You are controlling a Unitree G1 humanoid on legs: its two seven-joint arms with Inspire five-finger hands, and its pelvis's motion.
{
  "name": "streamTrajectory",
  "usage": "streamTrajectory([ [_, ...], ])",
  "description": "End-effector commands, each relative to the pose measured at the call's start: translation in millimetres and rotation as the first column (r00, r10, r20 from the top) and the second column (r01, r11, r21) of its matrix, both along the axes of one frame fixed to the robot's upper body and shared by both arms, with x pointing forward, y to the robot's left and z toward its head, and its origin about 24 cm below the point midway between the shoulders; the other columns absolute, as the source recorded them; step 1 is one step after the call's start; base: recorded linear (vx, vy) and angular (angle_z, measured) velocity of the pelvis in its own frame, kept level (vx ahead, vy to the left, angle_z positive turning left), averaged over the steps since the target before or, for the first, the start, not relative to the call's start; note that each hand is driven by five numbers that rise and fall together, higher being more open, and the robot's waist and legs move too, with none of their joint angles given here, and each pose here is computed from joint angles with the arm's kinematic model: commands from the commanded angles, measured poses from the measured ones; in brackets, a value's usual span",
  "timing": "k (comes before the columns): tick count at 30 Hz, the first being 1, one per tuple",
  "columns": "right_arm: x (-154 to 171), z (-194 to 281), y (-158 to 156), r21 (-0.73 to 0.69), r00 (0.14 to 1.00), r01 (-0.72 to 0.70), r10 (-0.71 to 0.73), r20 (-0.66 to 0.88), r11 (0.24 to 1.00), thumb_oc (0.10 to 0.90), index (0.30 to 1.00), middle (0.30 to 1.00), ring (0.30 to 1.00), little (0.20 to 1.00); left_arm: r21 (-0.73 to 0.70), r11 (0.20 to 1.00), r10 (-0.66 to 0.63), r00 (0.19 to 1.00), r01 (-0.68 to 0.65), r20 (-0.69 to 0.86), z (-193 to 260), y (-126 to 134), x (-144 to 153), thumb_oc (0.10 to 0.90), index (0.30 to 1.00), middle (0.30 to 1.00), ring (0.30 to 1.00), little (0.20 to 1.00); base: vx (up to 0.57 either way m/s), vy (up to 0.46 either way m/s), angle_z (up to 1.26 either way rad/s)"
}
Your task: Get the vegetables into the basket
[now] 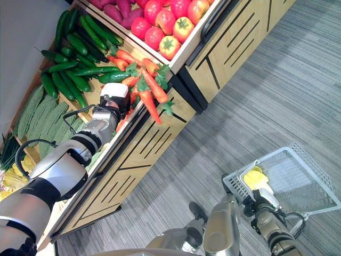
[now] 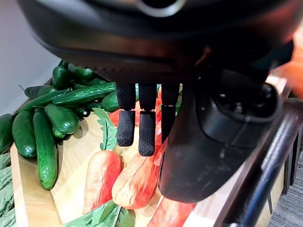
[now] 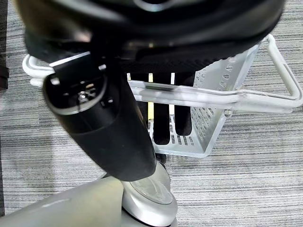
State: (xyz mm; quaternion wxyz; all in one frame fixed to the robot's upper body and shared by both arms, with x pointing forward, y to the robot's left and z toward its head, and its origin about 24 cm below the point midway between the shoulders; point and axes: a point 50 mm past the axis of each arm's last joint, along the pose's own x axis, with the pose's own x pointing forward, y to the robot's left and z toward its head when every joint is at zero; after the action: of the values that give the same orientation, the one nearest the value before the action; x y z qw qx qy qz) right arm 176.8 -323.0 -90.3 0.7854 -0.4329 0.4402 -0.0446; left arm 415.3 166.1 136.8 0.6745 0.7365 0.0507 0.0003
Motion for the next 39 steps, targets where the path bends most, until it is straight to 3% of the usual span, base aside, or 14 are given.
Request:
streamTrajectory([
  [1, -30.3, -25.1, 21.8, 0.086, 0.995, -0.035, 0.043, -0.092, 0.996, 0.4, 0.3, 0.3, 0.3, 0.3, 0.02, 0.995, 0.089, 0.979, -0.094, 0.184, 54.8, 26.9, 8.9, 0.4, 0.3, 0.3, 0.3, 0.3, 0.0, 0.0, 0.0],
  [8, -32.6, -25.7, 20.4, 0.082, 0.997, -0.009, 0.016, -0.08, 0.997, 0.4, 0.3, 0.3, 0.3, 0.3, -0.002, 1.0, -0.014, 0.947, 0.016, 0.321, 77.0, -7.8, 11.0, 0.4, 0.3, 0.3, 0.3, 0.3, 0.0, 0.002, 0.02],
  [11, -30.8, -24.8, 20.3, 0.084, 0.998, -0.003, 0.009, -0.069, 0.996, 0.4, 0.3, 0.3, 0.3, 0.3, -0.031, 0.999, -0.028, 0.928, 0.043, 0.372, 86.7, -10.5, 9.9, 0.4, 0.3, 0.3, 0.3, 0.3, -0.01, 0.001, 0.05],
  [21, -37.8, -23.5, 12.0, 0.073, 0.997, 0.038, -0.033, -0.074, 0.997, 0.4, 0.3, 0.3, 0.3, 0.3, -0.132, 0.985, -0.024, 0.846, 0.111, 0.532, 122.0, 1.7, -0.1, 0.4, 0.3, 0.3, 0.3, 0.3, 0.0, -0.003, 0.05],
  [29, -42.2, -25.1, 10.7, 0.077, 0.995, 0.058, -0.051, -0.089, 0.995, 0.4, 0.3, 0.3, 0.3, 0.3, -0.165, 0.979, -0.003, 0.811, 0.122, 0.585, 126.6, 16.4, -10.3, 0.4, 0.3, 0.3, 0.3, 0.3, 0.0, -0.001, 0.02],
  [39, -41.2, -24.2, 8.0, 0.071, 0.993, 0.08, -0.073, -0.095, 0.994, 0.4, 0.3, 0.3, 0.3, 0.3, -0.196, 0.958, -0.039, 0.776, 0.207, 0.63, 126.0, 12.6, -23.2, 0.4, 0.3, 0.3, 0.3, 0.3, -0.02, 0.004, 0.09],
])
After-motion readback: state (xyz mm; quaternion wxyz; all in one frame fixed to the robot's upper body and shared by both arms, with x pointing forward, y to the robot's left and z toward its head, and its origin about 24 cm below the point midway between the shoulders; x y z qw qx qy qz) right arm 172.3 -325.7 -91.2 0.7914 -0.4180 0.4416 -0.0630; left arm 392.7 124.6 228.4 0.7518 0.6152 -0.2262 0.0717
